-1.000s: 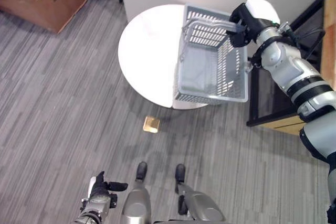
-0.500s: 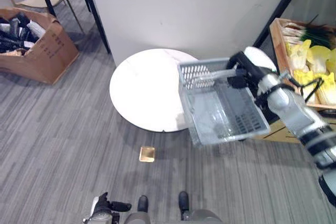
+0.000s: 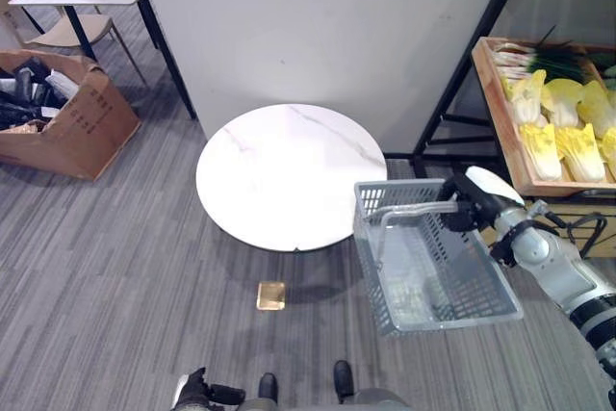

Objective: Get the vegetables into the basket

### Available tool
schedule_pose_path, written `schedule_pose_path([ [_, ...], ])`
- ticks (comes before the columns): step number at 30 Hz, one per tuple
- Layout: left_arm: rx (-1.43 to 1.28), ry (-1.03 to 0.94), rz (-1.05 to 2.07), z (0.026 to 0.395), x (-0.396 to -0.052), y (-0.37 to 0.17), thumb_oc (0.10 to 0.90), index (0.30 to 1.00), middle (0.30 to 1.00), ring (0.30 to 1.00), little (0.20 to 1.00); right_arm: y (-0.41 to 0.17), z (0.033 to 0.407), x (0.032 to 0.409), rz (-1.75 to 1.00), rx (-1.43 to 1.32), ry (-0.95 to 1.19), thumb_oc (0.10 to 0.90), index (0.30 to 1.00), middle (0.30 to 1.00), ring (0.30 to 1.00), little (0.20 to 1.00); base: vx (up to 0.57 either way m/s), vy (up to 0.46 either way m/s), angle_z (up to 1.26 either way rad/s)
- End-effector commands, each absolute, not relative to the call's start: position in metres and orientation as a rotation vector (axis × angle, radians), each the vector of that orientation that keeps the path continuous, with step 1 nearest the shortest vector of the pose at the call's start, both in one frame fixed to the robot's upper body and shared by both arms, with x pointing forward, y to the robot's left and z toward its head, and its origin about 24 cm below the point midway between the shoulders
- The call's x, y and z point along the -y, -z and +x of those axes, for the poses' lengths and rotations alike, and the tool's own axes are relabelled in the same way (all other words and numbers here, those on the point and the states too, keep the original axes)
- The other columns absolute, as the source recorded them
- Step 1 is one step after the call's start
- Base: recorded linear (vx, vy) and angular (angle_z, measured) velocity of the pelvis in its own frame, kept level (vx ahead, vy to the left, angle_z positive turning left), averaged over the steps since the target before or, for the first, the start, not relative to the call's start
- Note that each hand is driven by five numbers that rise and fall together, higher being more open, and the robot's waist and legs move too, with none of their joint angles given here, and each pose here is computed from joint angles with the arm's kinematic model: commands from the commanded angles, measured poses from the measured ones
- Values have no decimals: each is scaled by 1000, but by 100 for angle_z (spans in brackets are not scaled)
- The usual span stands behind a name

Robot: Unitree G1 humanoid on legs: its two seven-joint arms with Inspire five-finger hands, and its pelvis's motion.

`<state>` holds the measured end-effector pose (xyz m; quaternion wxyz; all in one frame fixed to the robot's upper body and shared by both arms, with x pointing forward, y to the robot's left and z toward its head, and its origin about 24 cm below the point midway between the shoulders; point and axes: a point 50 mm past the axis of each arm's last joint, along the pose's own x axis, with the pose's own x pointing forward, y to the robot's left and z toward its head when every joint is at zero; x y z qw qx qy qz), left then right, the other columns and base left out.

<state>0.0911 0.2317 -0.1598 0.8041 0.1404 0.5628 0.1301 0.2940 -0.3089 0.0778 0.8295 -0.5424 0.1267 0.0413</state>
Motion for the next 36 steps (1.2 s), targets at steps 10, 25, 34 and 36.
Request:
schedule_pose_path([
  [10, -1238, -258, 377, 90, -245, 159, 900, 1000, 1000, 1000, 1000, -144, 318, 322, -1091, -20, 182, 400, 300, 300, 300, 300, -3, -1, 0],
  [25, -1207, -217, 390, 106, -236, 157, 900, 1000, 1000, 1000, 1000, -160, 322, 323, -1088, 30, 224, 400, 300, 300, 300, 300, -13, 28, -11],
  [34, -1135, -174, 417, 127, -231, 152, 900, 1000, 1000, 1000, 1000, -172, 316, 334, -1107, 42, 267, 400, 300, 300, 300, 300, -24, 55, -17],
  [36, -1104, -171, 413, 134, -230, 149, 900, 1000, 1000, 1000, 1000, -174, 317, 329, -1115, 61, 251, 400, 300, 300, 300, 300, -90, 44, -37],
])
